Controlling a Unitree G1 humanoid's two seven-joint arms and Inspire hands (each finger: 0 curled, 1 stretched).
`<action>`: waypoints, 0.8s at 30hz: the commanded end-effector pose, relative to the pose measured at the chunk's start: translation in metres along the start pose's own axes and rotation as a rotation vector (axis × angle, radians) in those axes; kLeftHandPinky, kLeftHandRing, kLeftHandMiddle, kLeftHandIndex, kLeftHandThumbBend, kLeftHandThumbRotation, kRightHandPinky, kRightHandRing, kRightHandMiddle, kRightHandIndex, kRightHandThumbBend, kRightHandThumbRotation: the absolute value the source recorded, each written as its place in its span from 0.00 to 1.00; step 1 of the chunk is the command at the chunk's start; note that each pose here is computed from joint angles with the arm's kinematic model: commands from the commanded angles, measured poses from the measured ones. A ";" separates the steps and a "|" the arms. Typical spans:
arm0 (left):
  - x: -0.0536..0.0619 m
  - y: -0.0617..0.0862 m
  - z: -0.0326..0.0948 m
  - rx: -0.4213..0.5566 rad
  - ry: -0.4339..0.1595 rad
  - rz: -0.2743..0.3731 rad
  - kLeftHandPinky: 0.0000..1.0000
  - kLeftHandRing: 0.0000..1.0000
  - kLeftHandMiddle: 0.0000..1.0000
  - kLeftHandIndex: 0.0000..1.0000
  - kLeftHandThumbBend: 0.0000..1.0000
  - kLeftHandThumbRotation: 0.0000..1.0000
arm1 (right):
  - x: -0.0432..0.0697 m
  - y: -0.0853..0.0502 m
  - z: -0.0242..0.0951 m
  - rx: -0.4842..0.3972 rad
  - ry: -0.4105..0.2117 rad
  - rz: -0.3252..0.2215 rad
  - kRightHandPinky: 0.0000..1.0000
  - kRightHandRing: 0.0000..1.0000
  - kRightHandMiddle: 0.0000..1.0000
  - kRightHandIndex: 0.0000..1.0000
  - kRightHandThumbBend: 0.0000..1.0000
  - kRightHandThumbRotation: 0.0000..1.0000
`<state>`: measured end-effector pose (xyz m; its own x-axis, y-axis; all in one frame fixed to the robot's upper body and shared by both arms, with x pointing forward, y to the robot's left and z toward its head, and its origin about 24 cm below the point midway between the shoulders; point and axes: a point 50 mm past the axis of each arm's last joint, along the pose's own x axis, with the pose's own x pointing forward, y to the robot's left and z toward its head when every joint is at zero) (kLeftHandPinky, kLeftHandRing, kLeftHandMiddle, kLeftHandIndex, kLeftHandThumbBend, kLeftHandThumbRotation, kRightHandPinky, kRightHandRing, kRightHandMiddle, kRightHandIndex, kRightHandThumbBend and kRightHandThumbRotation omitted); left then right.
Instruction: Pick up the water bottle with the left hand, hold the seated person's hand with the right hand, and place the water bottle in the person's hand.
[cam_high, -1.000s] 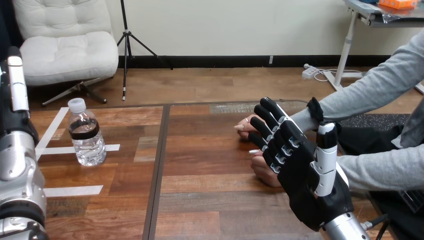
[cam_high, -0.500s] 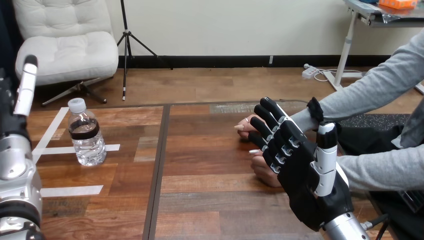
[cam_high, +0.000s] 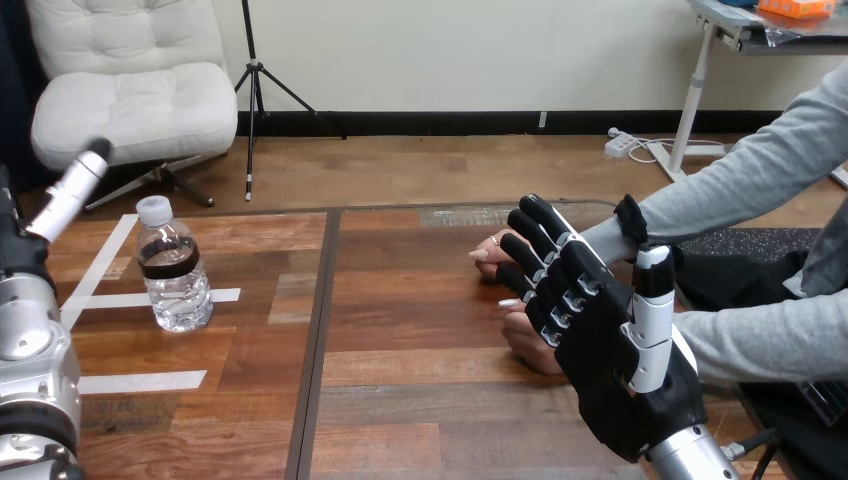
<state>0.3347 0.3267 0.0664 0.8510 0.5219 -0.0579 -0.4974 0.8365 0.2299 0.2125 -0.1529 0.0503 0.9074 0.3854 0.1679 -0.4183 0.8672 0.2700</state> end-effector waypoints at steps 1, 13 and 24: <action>0.010 -0.003 0.033 0.013 -0.093 -0.015 0.99 1.00 1.00 1.00 1.00 0.11 | 0.013 0.005 0.019 -0.018 -0.100 0.046 1.00 1.00 0.99 0.96 0.92 1.00; 0.010 -0.003 0.033 0.030 -0.091 -0.036 0.98 1.00 1.00 1.00 1.00 0.01 | 0.013 0.006 0.019 -0.015 -0.097 0.045 1.00 1.00 0.99 0.96 0.92 1.00; 0.009 -0.005 0.031 0.032 -0.093 -0.060 0.98 1.00 1.00 1.00 1.00 0.00 | 0.013 0.006 0.019 -0.022 -0.096 0.043 1.00 1.00 0.98 0.96 0.92 1.00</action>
<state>0.3364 0.3236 0.0655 0.8751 0.4787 -0.0713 -0.4475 0.8563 0.2577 0.2125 -0.1529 0.0503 0.9074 0.3854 0.1678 -0.4182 0.8673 0.2699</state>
